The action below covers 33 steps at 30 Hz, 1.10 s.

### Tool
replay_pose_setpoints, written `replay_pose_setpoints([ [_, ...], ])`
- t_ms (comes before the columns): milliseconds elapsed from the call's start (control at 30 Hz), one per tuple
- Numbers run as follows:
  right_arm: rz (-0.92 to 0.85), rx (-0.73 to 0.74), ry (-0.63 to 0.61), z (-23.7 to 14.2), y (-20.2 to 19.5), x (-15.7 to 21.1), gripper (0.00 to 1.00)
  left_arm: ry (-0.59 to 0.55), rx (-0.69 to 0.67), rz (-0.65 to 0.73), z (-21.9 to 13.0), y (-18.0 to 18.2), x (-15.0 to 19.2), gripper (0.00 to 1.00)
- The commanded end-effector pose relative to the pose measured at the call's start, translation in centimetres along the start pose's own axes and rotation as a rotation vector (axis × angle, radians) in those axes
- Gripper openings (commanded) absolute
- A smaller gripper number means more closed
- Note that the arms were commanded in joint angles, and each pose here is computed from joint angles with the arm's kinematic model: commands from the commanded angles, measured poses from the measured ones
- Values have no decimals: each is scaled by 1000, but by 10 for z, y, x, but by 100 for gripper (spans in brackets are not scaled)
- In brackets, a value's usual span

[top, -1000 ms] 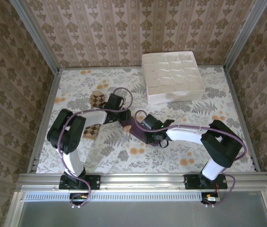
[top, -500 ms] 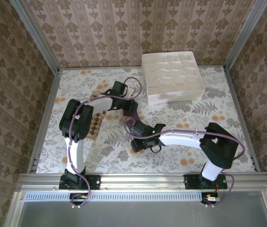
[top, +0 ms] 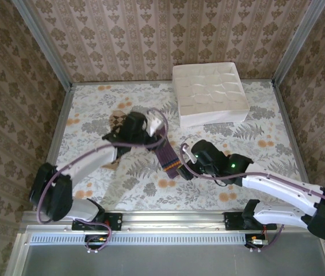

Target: Roll the socks

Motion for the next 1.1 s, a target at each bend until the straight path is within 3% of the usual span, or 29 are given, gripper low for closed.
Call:
replay_pose_setpoints([
  [0,-247,-22,-66,-3,-7,2,95,64,-29,92,-3,-37,35,60],
  [67,-296,-55,-87,-4,-8,8,100,30,-34,109,-8,-57,43,59],
  [233,-282,-32,-107,-1,-26,22,100,-66,-49,225,-8,-88,46,58],
  [567,-228,26,-152,4,-43,21,100,15,-25,505,38,-119,57,57],
  [700,-228,33,-161,5,-46,21,100,65,-60,511,52,-114,64,56],
  [867,-211,19,-182,4,-45,17,100,100,-6,492,67,-120,67,54],
  [1067,-110,-68,-226,3,-34,17,100,173,-11,451,77,-114,84,39],
])
Point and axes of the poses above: each hand's point on the last joint's axis, 136 mm out from that joint toward the fingers, its own z axis out along the fingers, its own y axis along the line the jaws close on, x = y × z, the point moved 2 cm from there along -z, back along the fingers, and after that the axes turned 14 degrees about z, right-handed, at the moved point
